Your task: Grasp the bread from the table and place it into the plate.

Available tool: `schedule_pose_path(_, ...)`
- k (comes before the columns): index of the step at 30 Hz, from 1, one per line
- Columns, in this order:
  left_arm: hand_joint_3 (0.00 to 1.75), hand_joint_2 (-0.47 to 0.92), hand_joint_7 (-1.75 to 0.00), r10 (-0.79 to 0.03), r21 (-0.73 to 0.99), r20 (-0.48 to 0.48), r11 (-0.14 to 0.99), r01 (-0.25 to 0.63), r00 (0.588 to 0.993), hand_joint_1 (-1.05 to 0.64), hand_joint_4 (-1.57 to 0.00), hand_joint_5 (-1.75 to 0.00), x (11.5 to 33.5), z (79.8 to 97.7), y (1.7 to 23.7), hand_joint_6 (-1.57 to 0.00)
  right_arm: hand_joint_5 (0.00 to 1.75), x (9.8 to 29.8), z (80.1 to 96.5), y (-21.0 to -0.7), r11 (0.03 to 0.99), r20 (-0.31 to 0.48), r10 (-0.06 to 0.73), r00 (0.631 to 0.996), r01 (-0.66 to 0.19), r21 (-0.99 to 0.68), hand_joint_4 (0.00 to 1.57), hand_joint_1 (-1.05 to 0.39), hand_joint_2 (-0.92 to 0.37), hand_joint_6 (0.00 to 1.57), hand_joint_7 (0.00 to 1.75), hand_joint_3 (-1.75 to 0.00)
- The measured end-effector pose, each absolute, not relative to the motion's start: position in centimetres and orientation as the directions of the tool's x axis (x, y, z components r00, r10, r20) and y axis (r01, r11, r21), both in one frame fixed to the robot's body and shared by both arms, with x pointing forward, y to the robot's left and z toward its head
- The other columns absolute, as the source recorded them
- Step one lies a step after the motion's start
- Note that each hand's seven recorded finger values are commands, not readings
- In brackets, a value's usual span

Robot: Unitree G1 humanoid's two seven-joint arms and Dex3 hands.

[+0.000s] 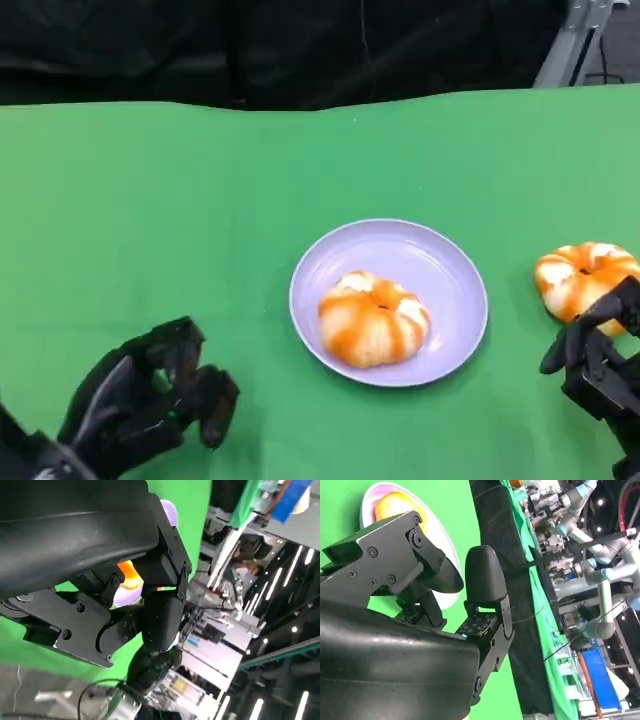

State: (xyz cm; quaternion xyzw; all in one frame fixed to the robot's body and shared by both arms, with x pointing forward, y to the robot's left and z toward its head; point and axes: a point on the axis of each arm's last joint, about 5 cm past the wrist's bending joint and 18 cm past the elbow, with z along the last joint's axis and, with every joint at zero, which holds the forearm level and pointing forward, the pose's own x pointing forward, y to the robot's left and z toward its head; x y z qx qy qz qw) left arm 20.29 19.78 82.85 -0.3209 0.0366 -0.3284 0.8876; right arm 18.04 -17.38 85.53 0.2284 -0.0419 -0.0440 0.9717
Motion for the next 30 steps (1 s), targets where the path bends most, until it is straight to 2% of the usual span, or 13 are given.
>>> schedule_pose_path(21, 0.71, 0.77, -1.65, -0.607, -0.599, 0.162, 0.566, 0.567, 0.778, -0.2, -0.93, -1.75, 20.4, 82.8, 20.1, -0.9, 1.75, 18.1, 85.6, -17.3, 0.891, 0.063, -0.103, 0.993, 0.064, 0.449, 0.87, -0.07, -0.51, 0.75, 1.59, -1.28)
schedule_pose_path(22, 0.81, 0.64, -1.44, -0.607, -0.599, 0.162, 0.566, 0.566, 0.778, -0.16, -0.85, -1.75, 20.4, 82.8, 20.1, -0.94, 1.75, 18.1, 85.6, -17.3, 0.891, 0.063, -0.103, 0.993, 0.064, 0.449, 0.87, -0.08, -0.51, 0.76, 1.59, -1.28)
schedule_pose_path(24, 0.91, 0.58, -1.28, -0.627, -0.694, 0.145, 0.487, 0.53, 0.765, -0.13, -0.8, -1.75, 20.9, 82.3, 20.1, -0.96, 1.75, 18.0, 85.5, -17.4, 0.891, 0.061, -0.103, 0.993, 0.065, 0.449, 0.87, -0.08, -0.51, 0.75, 1.59, -1.27)
schedule_pose_path(26, 0.93, 0.56, -1.25, -0.641, -0.789, 0.12, 0.402, 0.465, 0.758, -0.12, -0.79, -1.75, 21.4, 81.9, 20.6, -0.97, 1.75, 18.0, 85.5, -17.3, 0.892, 0.061, -0.099, 0.993, 0.062, 0.448, 0.87, -0.09, -0.51, 0.75, 1.59, -1.27)
schedule_pose_path(30, 0.98, 0.52, -1.23, -0.65, -0.806, 0.132, 0.369, 0.462, 0.748, -0.12, -0.8, -1.75, 22.3, 82.4, 20.9, -1.0, 1.75, 18.0, 85.5, -17.4, 0.892, 0.059, -0.1, 0.993, 0.063, 0.447, 0.87, -0.08, -0.51, 0.75, 1.6, -1.27)
